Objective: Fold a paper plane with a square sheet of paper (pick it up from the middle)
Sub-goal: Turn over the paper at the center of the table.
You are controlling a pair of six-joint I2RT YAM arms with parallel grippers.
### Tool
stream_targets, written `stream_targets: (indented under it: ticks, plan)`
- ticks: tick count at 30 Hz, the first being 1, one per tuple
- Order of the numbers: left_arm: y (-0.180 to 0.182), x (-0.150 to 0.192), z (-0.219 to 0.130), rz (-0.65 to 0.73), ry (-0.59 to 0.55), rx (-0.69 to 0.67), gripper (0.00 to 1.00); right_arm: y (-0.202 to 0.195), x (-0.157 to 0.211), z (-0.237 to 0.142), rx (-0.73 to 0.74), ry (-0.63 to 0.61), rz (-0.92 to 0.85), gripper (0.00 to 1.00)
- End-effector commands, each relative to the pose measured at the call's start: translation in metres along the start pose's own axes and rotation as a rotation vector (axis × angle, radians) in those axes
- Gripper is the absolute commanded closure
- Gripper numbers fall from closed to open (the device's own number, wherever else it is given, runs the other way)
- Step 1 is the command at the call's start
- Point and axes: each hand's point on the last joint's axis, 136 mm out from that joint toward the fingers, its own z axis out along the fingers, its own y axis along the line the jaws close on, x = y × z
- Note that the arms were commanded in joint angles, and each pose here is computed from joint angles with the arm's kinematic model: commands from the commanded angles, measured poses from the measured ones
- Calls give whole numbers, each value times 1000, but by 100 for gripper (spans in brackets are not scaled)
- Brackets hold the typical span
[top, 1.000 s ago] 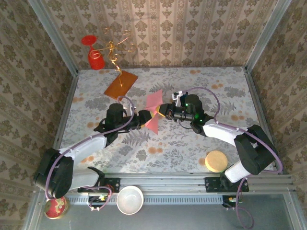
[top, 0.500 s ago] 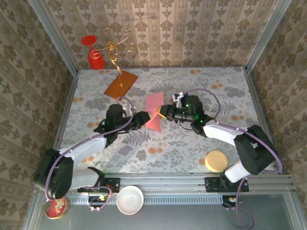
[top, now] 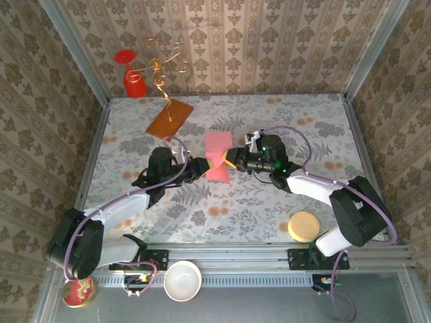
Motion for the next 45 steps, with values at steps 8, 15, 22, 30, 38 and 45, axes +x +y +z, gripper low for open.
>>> stream_targets:
  ticks: [8,15,22,30,38,45]
  plan:
    - [17,2,0,38,42,-103,89,-29,-13,-39,230,-94,-52,54]
    - [39,8,-27,287,163,-570,90,-37,-23,-66,367,-167,-118,49]
    - [56,-7,-57,553,230,-1040,91,-43,-32,-85,450,-226,-141,49]
    - [63,-28,-65,782,248,-1473,92,-55,-33,-95,502,-254,-126,49]
    - [100,2,-15,734,356,-1429,91,-72,-36,-106,534,-291,-69,49]
    - [117,45,39,454,438,-1057,76,-76,-37,-112,512,-310,-25,49]
